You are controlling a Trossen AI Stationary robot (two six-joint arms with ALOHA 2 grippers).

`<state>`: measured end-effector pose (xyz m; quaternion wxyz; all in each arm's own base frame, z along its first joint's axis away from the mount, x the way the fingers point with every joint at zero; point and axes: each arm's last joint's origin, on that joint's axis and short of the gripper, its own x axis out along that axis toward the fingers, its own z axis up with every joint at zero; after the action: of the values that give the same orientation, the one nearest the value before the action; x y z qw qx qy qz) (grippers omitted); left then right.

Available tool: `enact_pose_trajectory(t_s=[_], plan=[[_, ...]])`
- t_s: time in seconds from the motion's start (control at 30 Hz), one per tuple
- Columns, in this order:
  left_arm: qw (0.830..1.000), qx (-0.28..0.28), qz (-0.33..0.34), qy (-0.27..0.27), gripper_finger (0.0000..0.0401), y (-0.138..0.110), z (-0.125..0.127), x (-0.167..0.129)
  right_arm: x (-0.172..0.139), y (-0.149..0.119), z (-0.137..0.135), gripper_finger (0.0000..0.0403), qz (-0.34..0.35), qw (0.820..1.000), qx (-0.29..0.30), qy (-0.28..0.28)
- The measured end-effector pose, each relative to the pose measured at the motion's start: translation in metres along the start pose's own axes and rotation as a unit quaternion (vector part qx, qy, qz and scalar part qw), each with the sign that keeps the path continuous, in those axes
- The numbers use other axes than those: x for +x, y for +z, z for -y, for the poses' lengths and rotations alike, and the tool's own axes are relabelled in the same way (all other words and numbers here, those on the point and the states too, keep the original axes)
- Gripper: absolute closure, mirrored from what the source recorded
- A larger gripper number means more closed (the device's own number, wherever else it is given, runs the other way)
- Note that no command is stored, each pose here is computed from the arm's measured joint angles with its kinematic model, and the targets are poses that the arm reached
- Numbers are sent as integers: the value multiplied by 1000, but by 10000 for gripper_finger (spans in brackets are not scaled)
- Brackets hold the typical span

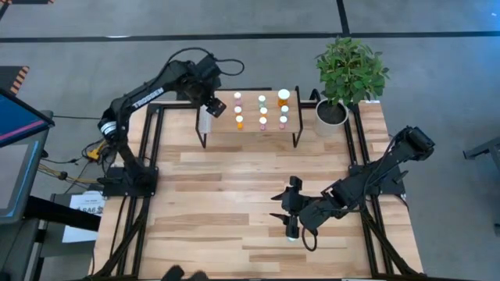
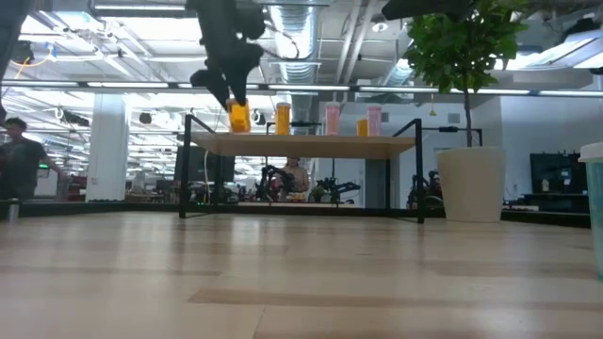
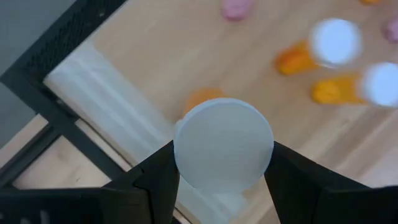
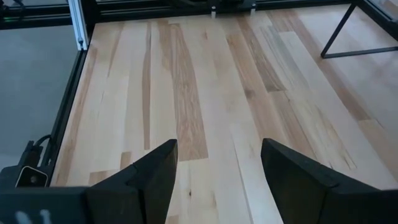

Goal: Pick and place medicine bottles onto shelf by color
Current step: Put the large orange pill bottle on the shelf

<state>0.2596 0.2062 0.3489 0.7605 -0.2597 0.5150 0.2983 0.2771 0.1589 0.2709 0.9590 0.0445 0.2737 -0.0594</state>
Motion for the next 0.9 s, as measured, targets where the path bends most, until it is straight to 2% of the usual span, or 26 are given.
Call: enact_pose_trajectory(t_s=[0.27, 0.4, 0.63, 0.9], plan=[[999, -37, 2, 0, 211, 13, -36, 14, 0, 0, 0, 147, 0, 1000, 3, -1], [999, -47, 20, -4, 211, 16, -45, 13, 0, 0, 0, 147, 0, 1000, 12, -1], [997, -57, 50, -11, 211, 22, -44, 12, 0, 0, 0, 147, 0, 1000, 24, -1], [997, -60, 42, -14, 211, 21, -41, 13, 1, 0, 1, 147, 0, 1000, 27, -2]])
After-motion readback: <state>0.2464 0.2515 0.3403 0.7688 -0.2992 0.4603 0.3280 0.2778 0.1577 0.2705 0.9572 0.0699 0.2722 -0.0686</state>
